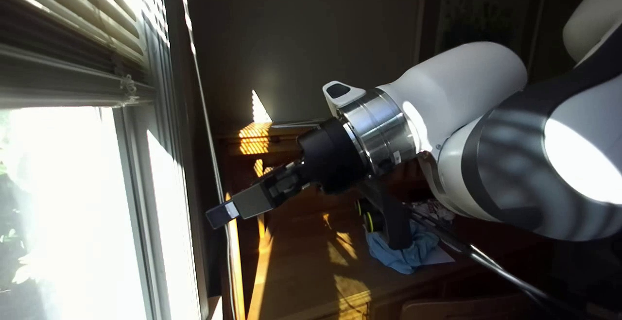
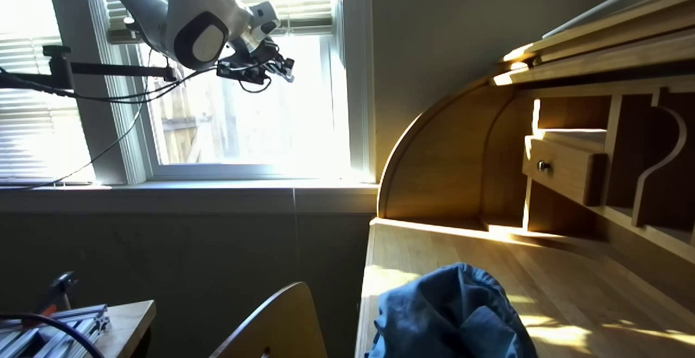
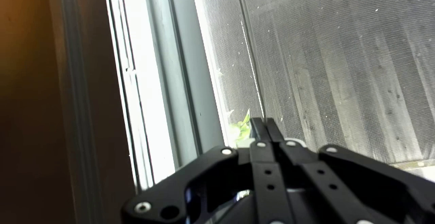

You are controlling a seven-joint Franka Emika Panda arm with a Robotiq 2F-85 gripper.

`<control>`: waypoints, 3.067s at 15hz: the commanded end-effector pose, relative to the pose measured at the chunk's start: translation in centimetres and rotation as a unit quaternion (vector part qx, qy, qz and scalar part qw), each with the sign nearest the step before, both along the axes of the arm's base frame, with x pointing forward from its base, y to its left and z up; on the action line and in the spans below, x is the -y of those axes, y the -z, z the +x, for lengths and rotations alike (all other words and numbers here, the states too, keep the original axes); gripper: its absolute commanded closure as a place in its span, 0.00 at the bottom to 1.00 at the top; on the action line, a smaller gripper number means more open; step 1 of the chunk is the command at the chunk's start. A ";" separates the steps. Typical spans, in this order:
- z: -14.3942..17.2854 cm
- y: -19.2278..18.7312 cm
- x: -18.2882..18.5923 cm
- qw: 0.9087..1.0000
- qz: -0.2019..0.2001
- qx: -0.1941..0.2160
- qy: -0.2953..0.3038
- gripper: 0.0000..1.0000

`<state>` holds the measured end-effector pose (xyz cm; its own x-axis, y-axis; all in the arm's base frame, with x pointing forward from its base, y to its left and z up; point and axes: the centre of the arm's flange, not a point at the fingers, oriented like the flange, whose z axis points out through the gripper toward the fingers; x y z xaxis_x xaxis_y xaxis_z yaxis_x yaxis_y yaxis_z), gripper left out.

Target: Pull the white cord on the right side of the window downwards

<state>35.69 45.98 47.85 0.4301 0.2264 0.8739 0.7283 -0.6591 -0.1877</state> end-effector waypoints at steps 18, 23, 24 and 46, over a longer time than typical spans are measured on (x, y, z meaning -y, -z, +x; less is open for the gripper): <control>-4.1 12.3 4.4 0.992 0.045 -0.114 0.041 0.99; -3.9 14.0 5.7 0.990 0.072 -0.116 0.046 0.99; -3.9 14.3 6.0 0.989 0.079 -0.116 0.046 0.99; -2.0 25.8 10.3 0.971 0.001 -0.237 -0.011 0.23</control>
